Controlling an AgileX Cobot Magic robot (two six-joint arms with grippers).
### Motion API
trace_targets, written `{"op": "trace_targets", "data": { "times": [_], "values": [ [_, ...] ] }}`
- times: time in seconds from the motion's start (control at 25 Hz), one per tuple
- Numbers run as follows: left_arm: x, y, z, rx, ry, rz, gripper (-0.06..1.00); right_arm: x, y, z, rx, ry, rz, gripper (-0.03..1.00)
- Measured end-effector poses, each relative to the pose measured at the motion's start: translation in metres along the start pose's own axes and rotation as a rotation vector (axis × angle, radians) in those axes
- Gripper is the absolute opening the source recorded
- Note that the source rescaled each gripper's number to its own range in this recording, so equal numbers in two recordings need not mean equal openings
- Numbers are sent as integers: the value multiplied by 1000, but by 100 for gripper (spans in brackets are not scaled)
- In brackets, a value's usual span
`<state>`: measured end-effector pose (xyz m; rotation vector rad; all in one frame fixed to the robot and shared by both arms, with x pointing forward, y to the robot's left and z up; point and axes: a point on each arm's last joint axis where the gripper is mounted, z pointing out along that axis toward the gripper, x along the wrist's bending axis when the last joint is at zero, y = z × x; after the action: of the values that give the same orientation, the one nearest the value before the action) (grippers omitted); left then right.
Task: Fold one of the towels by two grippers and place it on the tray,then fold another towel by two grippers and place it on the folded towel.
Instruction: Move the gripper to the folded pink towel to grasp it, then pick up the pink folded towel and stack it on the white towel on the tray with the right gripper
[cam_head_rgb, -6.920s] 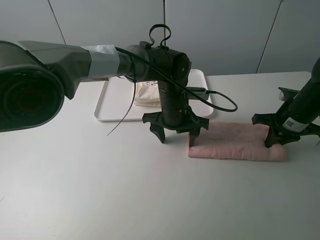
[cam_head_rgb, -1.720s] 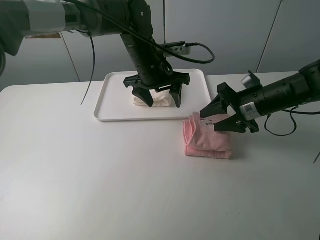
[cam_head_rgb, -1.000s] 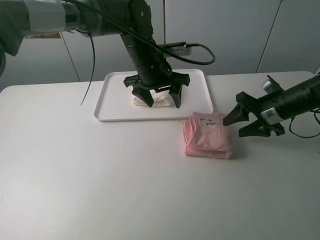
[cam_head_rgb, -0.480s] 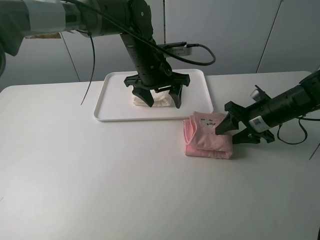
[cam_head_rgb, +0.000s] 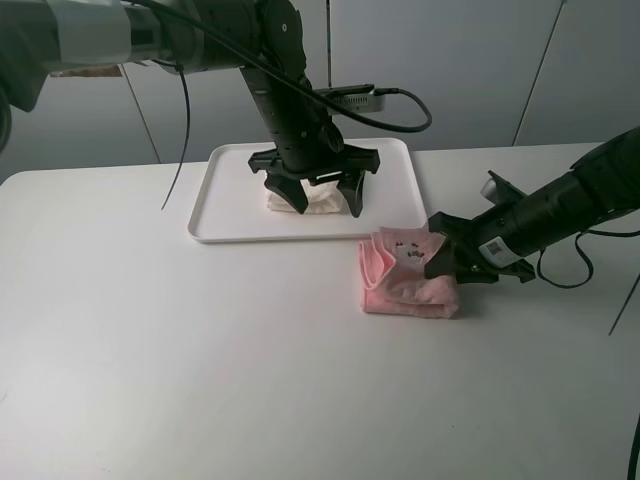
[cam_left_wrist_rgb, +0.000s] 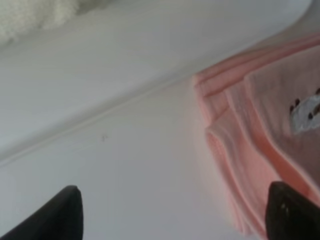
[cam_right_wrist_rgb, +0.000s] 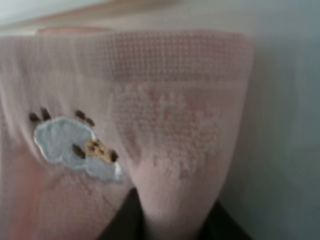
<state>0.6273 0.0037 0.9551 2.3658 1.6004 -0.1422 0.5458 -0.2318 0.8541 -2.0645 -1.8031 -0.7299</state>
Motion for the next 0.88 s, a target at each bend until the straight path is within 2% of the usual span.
{"op": "trace_targets", "data": {
  "times": [0.04,0.08,0.32,0.44,0.52,0.64,0.88],
  "values": [
    [0,-1,0,7,-1,5,95,0,0,0,1,0,-1,12],
    [0,-1,0,10,0,12,95,1,0,1,1,-1,-5,9],
    [0,-2,0,29,-9,57,95,2,-2,1,14,15,-26,9],
    [4,-5,-2,73,-44,111,95,6,-5,0,53,61,-44,9],
    [11,-4,-5,85,-67,105,95,11,-5,-1,75,99,-58,9],
    [33,1,-16,72,-75,102,95,22,0,-5,107,183,-88,9],
    [81,10,-56,-21,-64,100,95,53,30,-24,109,323,-145,9]
  ]
}}
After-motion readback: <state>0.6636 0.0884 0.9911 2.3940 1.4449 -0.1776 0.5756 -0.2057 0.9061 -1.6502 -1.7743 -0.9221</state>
